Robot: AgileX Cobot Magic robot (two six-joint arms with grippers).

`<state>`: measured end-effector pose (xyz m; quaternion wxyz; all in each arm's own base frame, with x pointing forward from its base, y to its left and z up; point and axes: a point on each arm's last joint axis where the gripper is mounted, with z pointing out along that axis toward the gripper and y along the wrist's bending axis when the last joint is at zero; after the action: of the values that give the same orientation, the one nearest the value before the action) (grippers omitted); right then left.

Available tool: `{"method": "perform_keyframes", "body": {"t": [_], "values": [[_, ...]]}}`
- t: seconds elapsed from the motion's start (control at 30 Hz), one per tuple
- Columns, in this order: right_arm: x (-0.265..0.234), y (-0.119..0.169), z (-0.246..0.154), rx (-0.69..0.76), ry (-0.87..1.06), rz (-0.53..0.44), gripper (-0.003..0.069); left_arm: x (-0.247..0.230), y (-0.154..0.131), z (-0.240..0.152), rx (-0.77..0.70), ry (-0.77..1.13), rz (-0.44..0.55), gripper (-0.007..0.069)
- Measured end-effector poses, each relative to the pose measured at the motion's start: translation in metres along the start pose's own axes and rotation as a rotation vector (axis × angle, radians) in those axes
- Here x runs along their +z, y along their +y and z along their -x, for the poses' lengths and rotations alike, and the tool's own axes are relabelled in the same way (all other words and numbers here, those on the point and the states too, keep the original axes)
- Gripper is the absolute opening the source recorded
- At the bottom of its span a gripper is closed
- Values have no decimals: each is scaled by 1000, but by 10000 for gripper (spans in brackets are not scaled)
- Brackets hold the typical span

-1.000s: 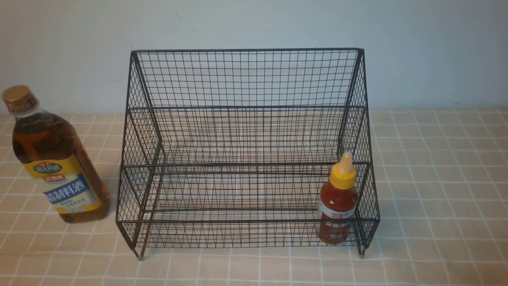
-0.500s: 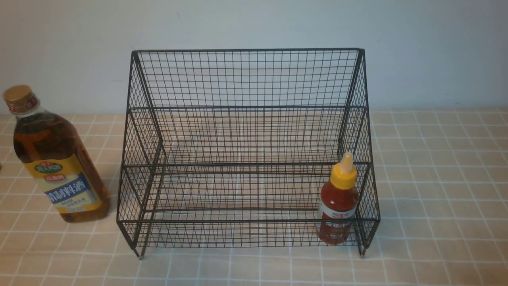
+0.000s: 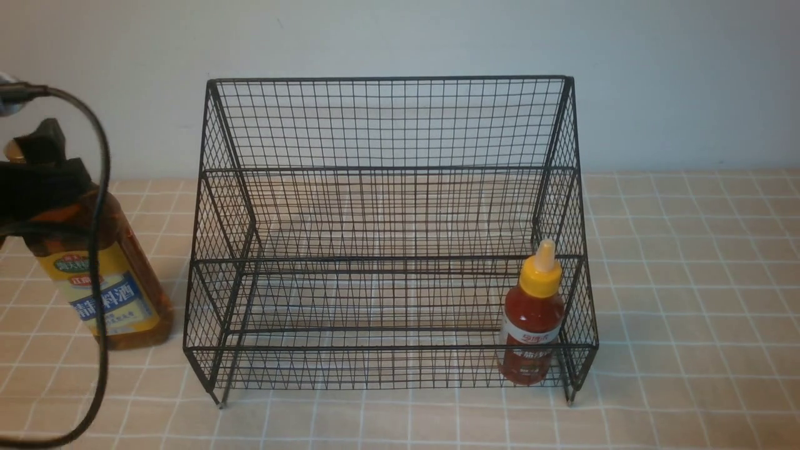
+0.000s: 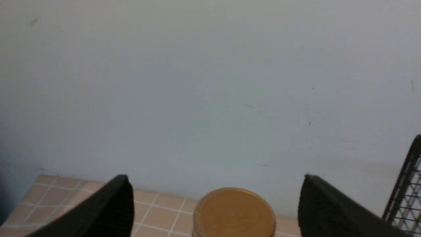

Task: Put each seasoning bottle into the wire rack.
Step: Use the left arm to grab the condiment bottle closest to it, then use the left arm to put the condiment bottle back on the shelf

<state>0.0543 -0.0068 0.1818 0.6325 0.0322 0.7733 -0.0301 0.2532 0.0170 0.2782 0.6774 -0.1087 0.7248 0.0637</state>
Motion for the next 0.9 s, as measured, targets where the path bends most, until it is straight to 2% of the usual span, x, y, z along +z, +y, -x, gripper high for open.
{"method": "perform_keyframes", "body": {"t": [0.13,0.23,0.27,0.47,0.57,0.7,0.9], "values": [[0,0,0,0,0,0,-13,18,-4,-10,4,42,10,567],[0,0,0,0,0,0,-13,28,-7,-12,-22,67,10,337],[0,0,0,0,0,0,-13,29,-7,-12,-25,67,9,299],[0,0,0,0,0,0,-13,28,-17,4,-7,155,-80,300],[0,0,0,0,0,0,-13,19,-22,27,13,159,-145,300],[0,0,0,0,0,0,-13,-5,-24,85,44,11,-198,300],[0,0,0,0,0,0,-13,-52,-15,158,66,-248,-190,300]]}}
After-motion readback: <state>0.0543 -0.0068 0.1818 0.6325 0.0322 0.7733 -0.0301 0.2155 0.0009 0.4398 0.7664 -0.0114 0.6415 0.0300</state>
